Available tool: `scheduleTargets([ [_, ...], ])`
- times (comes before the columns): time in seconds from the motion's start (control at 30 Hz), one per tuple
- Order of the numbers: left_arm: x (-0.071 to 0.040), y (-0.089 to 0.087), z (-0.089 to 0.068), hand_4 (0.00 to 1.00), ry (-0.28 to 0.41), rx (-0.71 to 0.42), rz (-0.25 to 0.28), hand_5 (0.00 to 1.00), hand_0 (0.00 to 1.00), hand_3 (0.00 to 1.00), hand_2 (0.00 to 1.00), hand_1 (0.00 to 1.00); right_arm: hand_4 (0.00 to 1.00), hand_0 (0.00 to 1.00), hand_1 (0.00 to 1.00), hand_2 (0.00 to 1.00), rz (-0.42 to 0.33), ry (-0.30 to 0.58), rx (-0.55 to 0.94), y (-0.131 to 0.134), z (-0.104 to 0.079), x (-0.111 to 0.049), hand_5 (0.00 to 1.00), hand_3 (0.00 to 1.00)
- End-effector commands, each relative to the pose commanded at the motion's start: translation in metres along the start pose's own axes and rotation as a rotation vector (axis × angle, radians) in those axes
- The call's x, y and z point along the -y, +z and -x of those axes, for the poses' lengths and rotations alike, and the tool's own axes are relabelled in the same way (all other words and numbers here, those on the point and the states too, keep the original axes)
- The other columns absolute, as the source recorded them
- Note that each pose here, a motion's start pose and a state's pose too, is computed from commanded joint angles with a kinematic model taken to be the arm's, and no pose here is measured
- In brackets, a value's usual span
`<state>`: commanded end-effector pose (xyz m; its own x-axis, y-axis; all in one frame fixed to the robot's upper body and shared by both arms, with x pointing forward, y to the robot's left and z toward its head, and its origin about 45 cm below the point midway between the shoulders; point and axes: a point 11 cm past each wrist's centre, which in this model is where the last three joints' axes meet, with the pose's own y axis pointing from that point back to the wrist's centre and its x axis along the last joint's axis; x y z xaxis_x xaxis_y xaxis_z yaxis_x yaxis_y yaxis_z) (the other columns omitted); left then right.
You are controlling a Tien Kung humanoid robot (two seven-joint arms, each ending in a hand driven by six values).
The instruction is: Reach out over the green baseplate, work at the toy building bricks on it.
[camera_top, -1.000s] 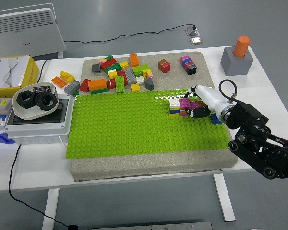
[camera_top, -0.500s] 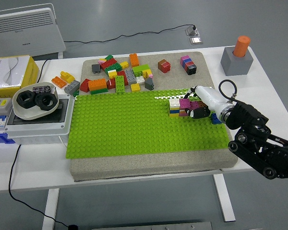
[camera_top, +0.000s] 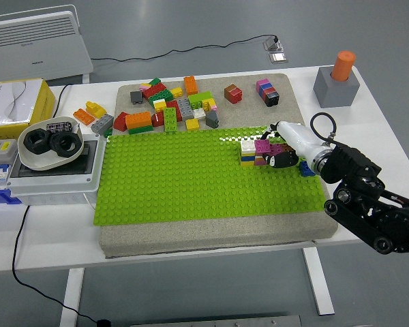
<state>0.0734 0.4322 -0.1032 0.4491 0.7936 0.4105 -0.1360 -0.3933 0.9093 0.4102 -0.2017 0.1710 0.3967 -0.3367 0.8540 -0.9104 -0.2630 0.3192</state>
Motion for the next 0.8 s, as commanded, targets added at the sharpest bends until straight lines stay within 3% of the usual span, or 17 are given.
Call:
scheduleTargets([
  [0.63,0.0,0.0,0.0,0.189,0.001,-0.004,0.0,0.002,0.686,0.471,0.282,0.342,0.675,0.764,0.807,0.852,-0.027,0.007,-0.005,-0.006,-0.006,-0.003,0.134,0.663],
  [0.67,0.0,0.0,0.0,0.189,0.0,-0.003,0.0,0.002,0.686,0.471,0.282,0.343,0.909,0.777,0.818,0.872,-0.033,0.014,-0.013,-0.007,-0.008,-0.004,0.235,0.78],
  [0.8,0.0,0.0,0.001,0.189,0.0,-0.006,0.0,0.002,0.686,0.471,0.282,0.343,0.909,0.777,0.818,0.872,-0.078,0.099,-0.091,-0.017,-0.02,-0.015,0.235,0.78],
])
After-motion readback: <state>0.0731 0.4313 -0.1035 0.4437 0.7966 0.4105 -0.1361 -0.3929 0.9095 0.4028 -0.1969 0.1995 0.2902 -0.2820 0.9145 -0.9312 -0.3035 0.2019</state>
